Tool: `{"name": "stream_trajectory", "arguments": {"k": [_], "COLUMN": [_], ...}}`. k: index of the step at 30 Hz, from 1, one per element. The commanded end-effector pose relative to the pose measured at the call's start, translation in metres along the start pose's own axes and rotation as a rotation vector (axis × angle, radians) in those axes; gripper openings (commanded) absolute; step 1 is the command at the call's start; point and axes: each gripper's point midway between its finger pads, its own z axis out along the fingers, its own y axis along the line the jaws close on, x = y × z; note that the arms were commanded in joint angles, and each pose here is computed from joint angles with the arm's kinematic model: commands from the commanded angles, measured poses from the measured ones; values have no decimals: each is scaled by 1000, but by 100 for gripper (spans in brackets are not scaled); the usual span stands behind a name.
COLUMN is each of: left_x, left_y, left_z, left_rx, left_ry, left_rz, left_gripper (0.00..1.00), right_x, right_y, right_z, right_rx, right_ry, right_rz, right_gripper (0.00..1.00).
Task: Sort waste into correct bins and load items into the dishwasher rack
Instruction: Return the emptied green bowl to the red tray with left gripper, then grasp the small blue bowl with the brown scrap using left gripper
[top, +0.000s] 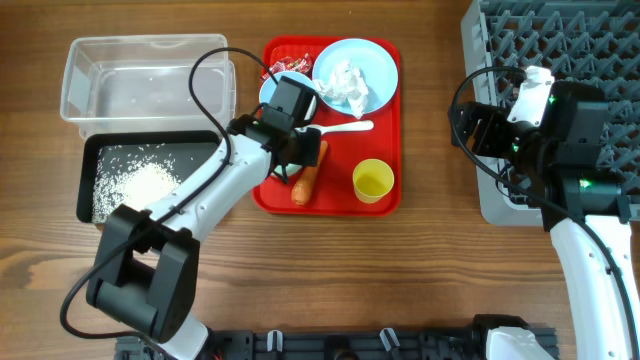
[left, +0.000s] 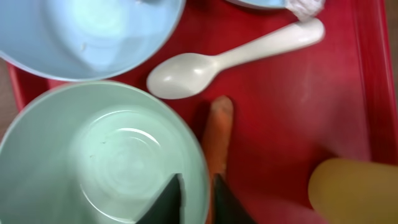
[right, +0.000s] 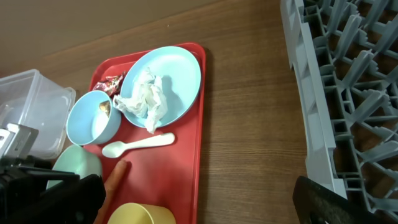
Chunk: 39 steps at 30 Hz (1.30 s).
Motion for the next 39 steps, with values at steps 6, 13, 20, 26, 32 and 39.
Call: {"name": "stream_trajectory", "arguments": {"k": [6,13,20,26,32,39], "left_x": [9,-53,-110,-99,-87,-74], "left_y": [-24,-22,-12,-1,-2,9], "left_z": [0,-32,-48,-4,35,63], "left_rx": [15,26,10,-30,-33,-55], "left_ry": [10,-142,-317,-239,-188,-131], "left_rz": [6,-39,84,237,289,280], "left_gripper": [75,79,82,80,76,65], "right_x": [-7,-7,-7,-4,-3,2], "right_y": [5,5,5,4,4,-1], "right_z": [-2,-2,-2,-2,-2,-2], "right_rx": [-13,-13,-14,-11,-10,17], "right_ry": [-12,-11,-11,-1,4,24], "right_rz": [-19,-19,-18,-15,-14,-7], "right_gripper": [100,100,100,100,100,100]}}
